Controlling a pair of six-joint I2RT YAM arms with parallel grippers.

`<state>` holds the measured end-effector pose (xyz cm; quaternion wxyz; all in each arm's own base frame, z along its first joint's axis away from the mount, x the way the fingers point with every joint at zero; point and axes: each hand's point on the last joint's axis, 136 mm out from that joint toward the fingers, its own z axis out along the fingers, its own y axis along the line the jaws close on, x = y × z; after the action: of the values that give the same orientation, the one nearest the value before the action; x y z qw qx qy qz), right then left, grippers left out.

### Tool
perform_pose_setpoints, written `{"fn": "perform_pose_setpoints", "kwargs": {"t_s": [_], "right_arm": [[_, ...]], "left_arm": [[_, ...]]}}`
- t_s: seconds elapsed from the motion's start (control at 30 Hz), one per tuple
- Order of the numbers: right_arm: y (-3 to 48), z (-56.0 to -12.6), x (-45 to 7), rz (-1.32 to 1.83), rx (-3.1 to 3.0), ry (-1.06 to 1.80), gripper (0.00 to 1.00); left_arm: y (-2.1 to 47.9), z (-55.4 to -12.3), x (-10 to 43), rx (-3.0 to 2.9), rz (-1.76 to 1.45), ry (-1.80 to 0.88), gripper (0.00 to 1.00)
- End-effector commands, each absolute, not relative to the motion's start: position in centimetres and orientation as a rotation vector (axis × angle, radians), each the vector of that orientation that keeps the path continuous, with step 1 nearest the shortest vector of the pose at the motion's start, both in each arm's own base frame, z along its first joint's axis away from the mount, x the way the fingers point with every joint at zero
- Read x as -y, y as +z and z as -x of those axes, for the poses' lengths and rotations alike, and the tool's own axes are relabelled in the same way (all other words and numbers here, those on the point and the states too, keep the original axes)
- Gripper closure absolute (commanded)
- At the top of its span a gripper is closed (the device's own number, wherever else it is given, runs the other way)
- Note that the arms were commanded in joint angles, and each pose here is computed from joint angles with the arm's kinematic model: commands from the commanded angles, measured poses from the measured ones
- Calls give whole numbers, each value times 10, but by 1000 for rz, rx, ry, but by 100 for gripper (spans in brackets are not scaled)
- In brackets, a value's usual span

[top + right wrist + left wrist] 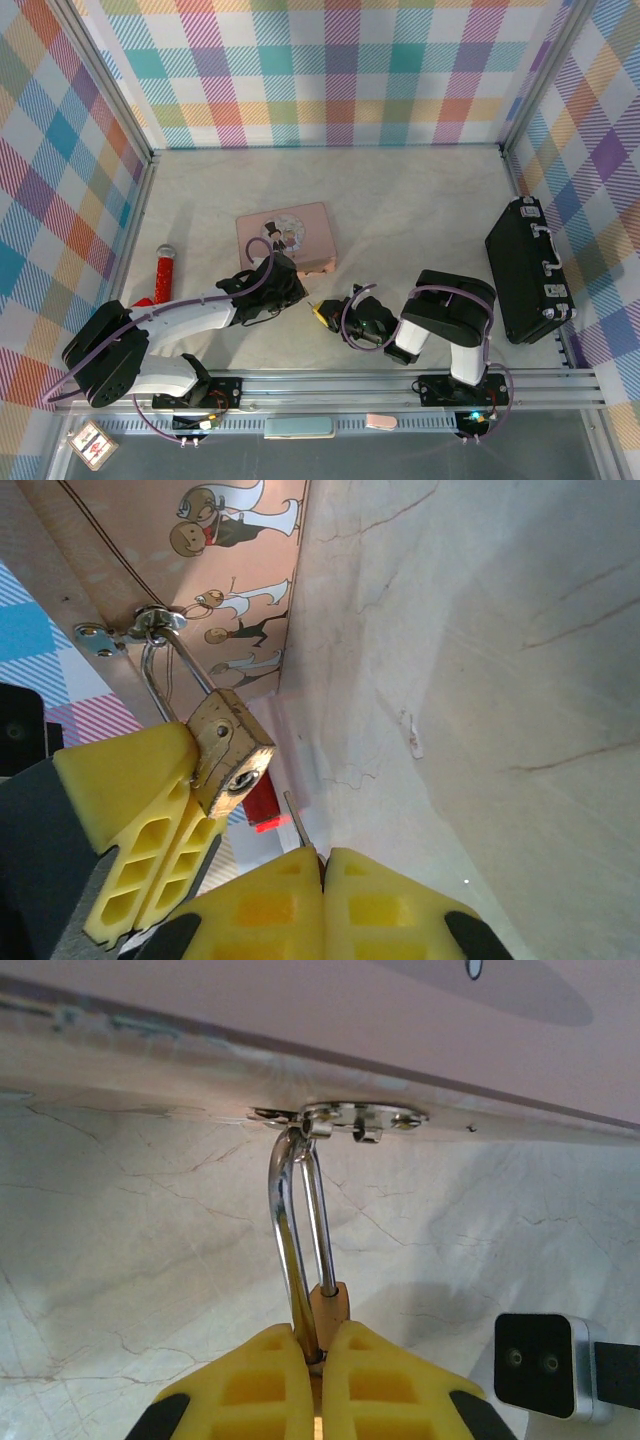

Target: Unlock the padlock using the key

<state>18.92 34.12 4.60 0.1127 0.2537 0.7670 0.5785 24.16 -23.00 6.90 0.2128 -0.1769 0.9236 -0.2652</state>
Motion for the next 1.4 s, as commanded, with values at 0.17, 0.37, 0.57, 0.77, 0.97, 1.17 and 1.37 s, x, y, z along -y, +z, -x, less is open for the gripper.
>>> {"fn": "perform_pose_setpoints", "kwargs": {"t_s": [0.17,0.37,0.57,0.77,0.97,1.17,1.37], "right_arm": [[79,-200,-351,-781,-2130,1834,100],[81,-203,-349,-798,-2119,1839,100],[82,-205,-348,-804,-2115,1848,100],[82,-207,-355,-823,-2133,1882,100],[85,-212,-350,-843,-2112,1884,100],[90,-216,-360,-855,-2115,1937,100],[92,-219,-357,-884,-2095,1938,100]], "left_arm": [[84,-254,232,-2471,501,-807,100],[89,-253,232,-2448,504,-835,100],[90,-252,232,-2443,510,-845,100],[92,-252,234,-2431,521,-881,100],[96,-251,234,-2414,518,-889,100],[94,-249,240,-2411,537,-947,100],[94,-248,240,-2403,548,-955,100]]}}
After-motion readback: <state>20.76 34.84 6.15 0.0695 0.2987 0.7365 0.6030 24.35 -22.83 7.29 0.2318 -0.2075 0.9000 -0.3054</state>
